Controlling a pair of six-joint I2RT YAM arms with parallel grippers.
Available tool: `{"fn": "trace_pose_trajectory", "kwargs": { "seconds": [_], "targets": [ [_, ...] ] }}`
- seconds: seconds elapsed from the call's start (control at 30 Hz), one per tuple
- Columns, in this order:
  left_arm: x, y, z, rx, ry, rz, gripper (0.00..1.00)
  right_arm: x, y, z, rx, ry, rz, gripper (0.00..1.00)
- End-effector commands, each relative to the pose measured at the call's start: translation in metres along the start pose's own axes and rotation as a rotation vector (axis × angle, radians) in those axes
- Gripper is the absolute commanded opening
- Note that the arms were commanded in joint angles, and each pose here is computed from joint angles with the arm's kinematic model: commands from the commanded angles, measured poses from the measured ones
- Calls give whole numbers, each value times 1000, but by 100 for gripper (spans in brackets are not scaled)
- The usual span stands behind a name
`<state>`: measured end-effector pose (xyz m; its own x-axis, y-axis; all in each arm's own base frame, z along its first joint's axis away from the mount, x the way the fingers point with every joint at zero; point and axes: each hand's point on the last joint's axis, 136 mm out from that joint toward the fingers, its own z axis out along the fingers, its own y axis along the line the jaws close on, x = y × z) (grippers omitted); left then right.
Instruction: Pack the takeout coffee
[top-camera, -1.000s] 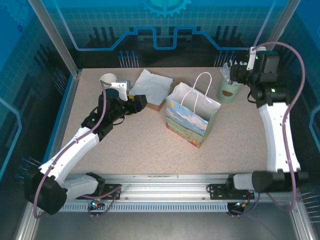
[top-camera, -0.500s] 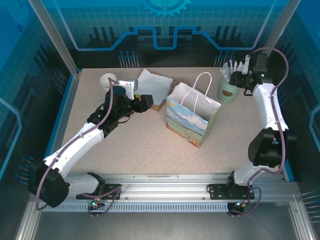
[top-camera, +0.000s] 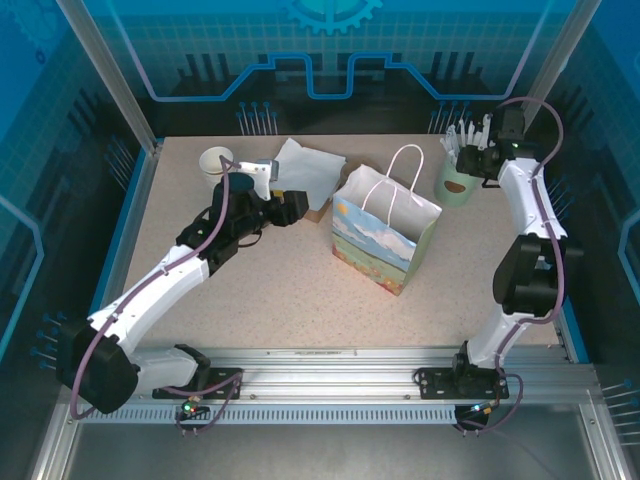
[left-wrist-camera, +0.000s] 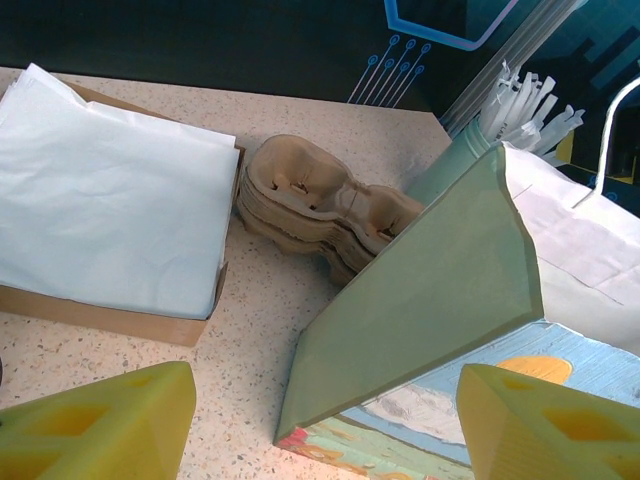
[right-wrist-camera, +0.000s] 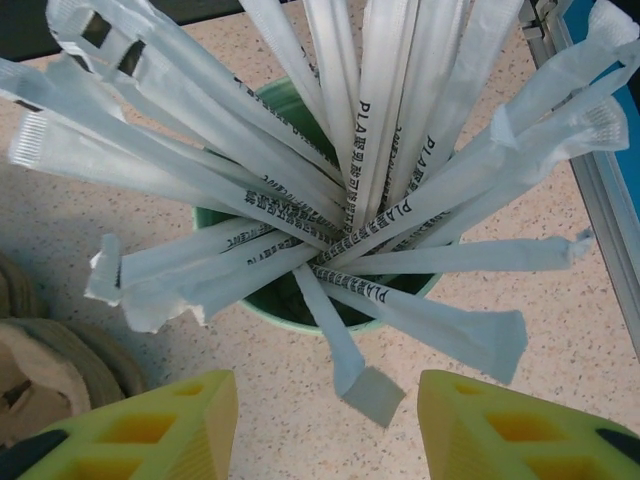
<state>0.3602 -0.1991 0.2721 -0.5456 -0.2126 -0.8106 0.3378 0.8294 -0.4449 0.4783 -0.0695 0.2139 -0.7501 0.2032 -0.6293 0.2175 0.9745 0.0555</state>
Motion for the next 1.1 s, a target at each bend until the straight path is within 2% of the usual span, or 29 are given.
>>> {"fn": "trace_pose_trajectory", "kwargs": {
  "seconds": [0.0,0.1,0.23,0.37,0.57,0.7,0.87,1.07],
  "targets": [
    [-10,-11,-1,32,-13,31,71,-13,-13,3,40,-25,-2,53],
    [-9,-11,0,33,-12,31,71,-14,-10,10,24,-14,-7,49],
    [-8,-11,1,31,-6,33,71,-15,-7,15,5,-10,-11,34],
    [-8,-11,0,31,-7,36,71,-15,-4,14,-11,-9,-8,25],
    [-7,-10,1,30,-5,39,71,-27,-2,-8,-27,-62,-10,14],
    [-7,-11,1,33,-5,40,71,-39,3,-39,-51,-120,-10,10],
    [-7,-12,-2,35,-7,41,71,-46,12,-92,-59,-180,-29,10],
    [-5,-11,-4,32,-6,45,71,-36,37,-185,-74,-283,-121,11]
  ]
}}
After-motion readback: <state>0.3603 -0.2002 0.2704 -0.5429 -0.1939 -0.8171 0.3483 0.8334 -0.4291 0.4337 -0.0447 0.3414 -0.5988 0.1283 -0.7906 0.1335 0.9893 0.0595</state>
